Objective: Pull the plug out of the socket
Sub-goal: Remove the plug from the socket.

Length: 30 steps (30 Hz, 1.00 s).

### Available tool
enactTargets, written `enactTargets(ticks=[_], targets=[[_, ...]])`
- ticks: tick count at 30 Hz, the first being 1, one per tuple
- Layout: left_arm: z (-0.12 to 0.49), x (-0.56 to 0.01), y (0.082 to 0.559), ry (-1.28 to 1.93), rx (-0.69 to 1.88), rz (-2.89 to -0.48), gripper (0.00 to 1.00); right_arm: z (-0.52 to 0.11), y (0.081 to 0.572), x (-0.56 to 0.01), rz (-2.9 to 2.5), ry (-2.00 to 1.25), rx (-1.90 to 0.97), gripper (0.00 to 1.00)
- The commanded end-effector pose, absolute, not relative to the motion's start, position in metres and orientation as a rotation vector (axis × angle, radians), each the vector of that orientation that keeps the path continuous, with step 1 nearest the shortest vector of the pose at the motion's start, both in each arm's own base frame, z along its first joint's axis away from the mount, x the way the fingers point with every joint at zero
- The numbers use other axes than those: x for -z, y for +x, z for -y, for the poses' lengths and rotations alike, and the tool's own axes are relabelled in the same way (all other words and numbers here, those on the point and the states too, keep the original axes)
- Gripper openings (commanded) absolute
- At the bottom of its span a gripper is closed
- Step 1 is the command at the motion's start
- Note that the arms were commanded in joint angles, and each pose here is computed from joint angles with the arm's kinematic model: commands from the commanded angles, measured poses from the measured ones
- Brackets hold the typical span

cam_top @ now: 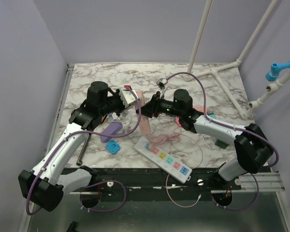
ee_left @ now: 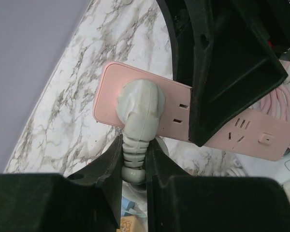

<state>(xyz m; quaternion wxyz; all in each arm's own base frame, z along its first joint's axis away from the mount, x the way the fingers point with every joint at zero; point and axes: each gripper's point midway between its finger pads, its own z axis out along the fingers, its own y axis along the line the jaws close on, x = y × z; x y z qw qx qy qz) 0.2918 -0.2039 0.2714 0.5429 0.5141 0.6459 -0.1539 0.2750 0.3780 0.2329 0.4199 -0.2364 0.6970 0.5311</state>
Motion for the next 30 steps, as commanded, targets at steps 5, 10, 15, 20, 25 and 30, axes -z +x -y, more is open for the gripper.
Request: enactTargets(ticks=[5,10,15,20,25,30], targets=[[0.216,-0.316,0.284,1.223,0.387,-1.342,0.0,-0.39,0.274,-0.247,-1.7,-0.589,-1.401,0.05],[0.217,-0.313,0.281,1.258,0.374,-1.327,0.0,-0.388,0.287,-0.248,-1.743,-0.525,-1.347,0.01],[0.217,-0.325,0.281,1.266,0.354,-1.289,0.0,-0.376,0.323,-0.202,-1.989,-0.392,-1.227,0.01],[0.218,-0.341,0.277,1.263,0.363,-1.268,0.0,-0.364,0.339,-0.17,-2.107,-0.334,-1.158,0.01],[0.219,-0.34,0.269,1.271,0.403,-1.281,0.0,-0.354,0.351,-0.148,-2.182,-0.306,-1.018,0.01],[0.223,-0.347,0.263,1.26,0.445,-1.275,0.0,-0.346,0.357,-0.13,-2.235,-0.261,-0.968,0.01]])
